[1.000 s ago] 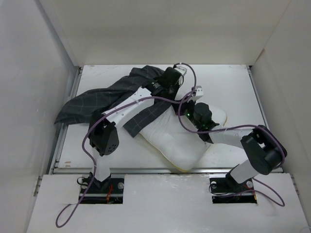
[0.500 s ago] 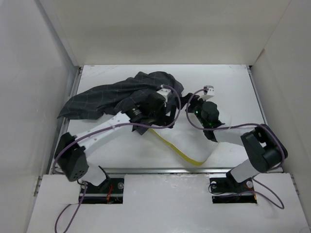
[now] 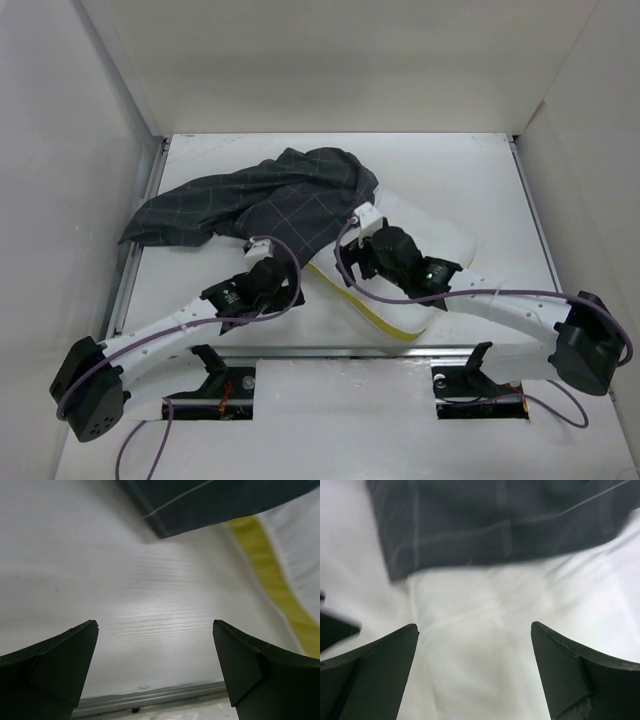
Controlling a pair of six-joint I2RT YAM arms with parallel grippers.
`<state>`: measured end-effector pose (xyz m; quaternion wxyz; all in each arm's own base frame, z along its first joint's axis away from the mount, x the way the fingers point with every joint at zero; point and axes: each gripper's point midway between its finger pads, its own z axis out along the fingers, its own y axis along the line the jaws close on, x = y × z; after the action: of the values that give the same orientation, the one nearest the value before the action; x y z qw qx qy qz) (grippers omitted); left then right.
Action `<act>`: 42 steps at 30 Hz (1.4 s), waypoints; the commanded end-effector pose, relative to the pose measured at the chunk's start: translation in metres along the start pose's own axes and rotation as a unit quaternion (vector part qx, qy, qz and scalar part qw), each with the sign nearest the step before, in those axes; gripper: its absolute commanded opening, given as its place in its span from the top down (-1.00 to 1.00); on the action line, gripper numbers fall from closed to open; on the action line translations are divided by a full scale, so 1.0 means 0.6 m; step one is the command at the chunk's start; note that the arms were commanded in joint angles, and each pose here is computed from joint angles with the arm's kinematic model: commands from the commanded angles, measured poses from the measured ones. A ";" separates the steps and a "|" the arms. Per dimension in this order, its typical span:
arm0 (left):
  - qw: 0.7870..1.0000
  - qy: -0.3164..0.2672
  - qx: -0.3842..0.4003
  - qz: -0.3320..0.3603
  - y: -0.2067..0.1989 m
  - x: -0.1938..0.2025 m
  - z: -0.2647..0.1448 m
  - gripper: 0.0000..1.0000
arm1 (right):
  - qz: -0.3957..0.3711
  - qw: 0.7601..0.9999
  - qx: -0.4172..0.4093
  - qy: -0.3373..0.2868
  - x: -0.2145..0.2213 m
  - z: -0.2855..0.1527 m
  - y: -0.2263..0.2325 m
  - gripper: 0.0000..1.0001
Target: Put the pillow into the pillowcase
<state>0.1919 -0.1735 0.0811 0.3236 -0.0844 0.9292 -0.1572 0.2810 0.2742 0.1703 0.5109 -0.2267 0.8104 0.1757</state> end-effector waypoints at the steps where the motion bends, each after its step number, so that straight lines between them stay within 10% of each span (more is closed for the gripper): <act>1: 0.997 -0.044 0.016 -0.056 -0.007 -0.020 0.019 -1.00 | -0.066 0.995 -0.009 0.076 0.066 -0.023 0.015 -0.99; 10: 0.994 -0.101 -0.018 -0.031 -0.008 -0.051 0.100 -1.00 | -0.087 0.990 -0.041 0.106 0.098 0.015 0.055 -0.99; 15: 0.993 -0.096 -0.064 -0.027 0.007 -0.057 0.132 -0.64 | -0.082 0.988 0.039 0.127 0.129 0.062 0.023 -0.80; 16: 0.993 -0.099 -0.061 -0.029 0.002 -0.062 0.131 -0.60 | -0.084 0.987 0.040 0.134 0.138 0.065 0.022 -0.22; 20: 0.991 -0.113 -0.063 -0.040 0.006 -0.078 0.128 -0.49 | -0.060 0.991 0.092 0.083 0.100 0.071 0.001 1.00; 31: 0.980 -0.179 -0.079 -0.034 -0.022 -0.170 0.134 -0.08 | -0.034 0.999 0.003 -0.022 -0.031 0.023 0.049 1.00; 35: 0.981 -0.183 -0.069 -0.018 -0.040 -0.188 0.127 1.00 | -0.028 0.999 0.017 -0.041 -0.052 0.030 0.046 1.00; 42: 0.986 -0.142 0.059 0.064 -0.149 -0.154 0.018 1.00 | 0.064 0.977 0.055 -0.197 -0.206 0.025 0.040 1.00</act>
<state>0.2929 -0.2070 0.1034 0.4520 -0.0830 0.8819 -0.1047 0.2918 0.2955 0.1577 0.5263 -0.2246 0.8121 0.1146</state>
